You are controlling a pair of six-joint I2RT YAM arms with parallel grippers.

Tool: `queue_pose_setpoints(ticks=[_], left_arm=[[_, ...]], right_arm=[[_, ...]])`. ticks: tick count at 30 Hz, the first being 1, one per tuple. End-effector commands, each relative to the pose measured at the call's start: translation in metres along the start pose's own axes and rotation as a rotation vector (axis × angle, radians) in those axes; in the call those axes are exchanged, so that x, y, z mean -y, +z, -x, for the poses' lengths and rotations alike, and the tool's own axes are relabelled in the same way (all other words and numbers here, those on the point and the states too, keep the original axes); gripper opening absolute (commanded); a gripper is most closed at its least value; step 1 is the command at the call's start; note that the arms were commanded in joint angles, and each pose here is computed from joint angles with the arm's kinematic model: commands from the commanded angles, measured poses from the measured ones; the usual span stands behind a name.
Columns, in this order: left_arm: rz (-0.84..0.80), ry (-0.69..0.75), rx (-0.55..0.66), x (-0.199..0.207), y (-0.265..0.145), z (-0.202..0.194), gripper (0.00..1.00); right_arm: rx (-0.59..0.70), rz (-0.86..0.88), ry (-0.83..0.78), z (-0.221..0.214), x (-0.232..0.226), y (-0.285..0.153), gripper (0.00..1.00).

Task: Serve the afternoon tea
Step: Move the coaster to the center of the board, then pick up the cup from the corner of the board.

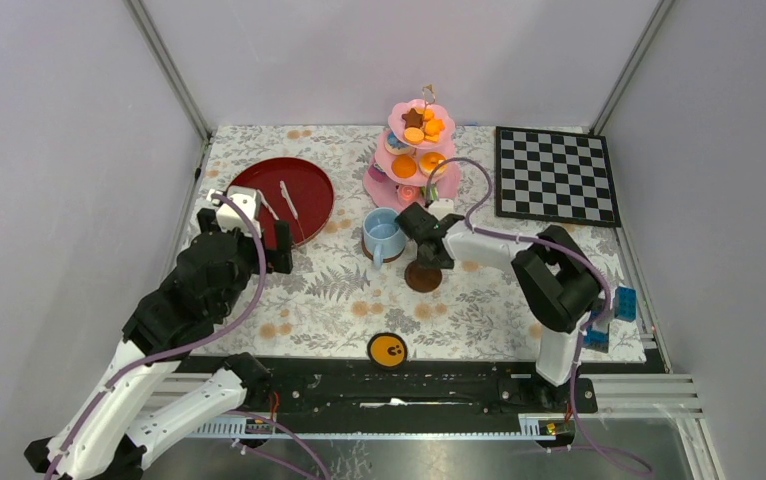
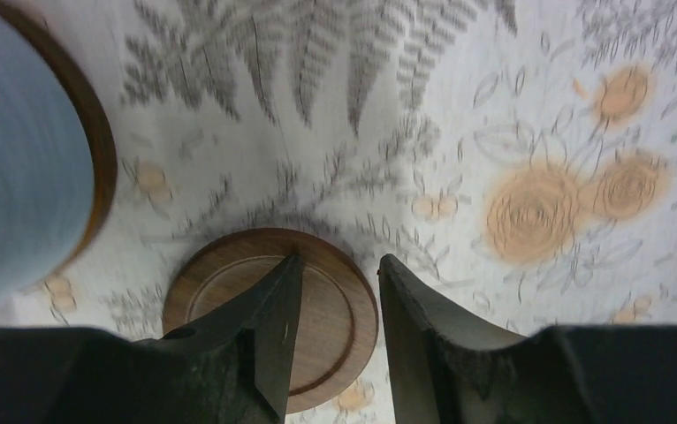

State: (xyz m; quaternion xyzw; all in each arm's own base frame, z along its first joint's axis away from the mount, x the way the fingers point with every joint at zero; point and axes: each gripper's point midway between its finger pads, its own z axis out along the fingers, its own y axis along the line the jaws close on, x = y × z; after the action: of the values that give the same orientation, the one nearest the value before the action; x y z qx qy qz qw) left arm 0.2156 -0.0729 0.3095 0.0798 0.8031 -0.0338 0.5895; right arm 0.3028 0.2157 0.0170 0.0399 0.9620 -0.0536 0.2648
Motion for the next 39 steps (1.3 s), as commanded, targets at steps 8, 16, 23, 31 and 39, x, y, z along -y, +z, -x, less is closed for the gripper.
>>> queue_pose_setpoints(ticks=[8, 16, 23, 31, 39], left_arm=[[0.032, -0.015, 0.026, -0.004, 0.004, 0.005, 0.99], [0.018, -0.033, 0.005, 0.003, 0.009, 0.003, 0.99], [0.005, -0.063, -0.025, 0.011, 0.015, -0.002, 0.99], [0.024, -0.127, -0.078, 0.025, 0.04, -0.01, 0.99], [0.276, -0.4, -0.211, -0.019, 0.081, -0.029, 0.99]], right_arm=[[0.003, -0.106, 0.051, 0.051, 0.02, 0.043, 0.46], [0.028, -0.107, 0.056, 0.072, 0.012, 0.058, 0.47], [0.064, -0.051, 0.053, 0.075, 0.015, 0.042, 0.54], [0.192, 0.17, 0.005, 0.098, 0.014, -0.032, 0.8], [0.256, 0.363, -0.026, 0.067, 0.03, -0.08, 1.0]])
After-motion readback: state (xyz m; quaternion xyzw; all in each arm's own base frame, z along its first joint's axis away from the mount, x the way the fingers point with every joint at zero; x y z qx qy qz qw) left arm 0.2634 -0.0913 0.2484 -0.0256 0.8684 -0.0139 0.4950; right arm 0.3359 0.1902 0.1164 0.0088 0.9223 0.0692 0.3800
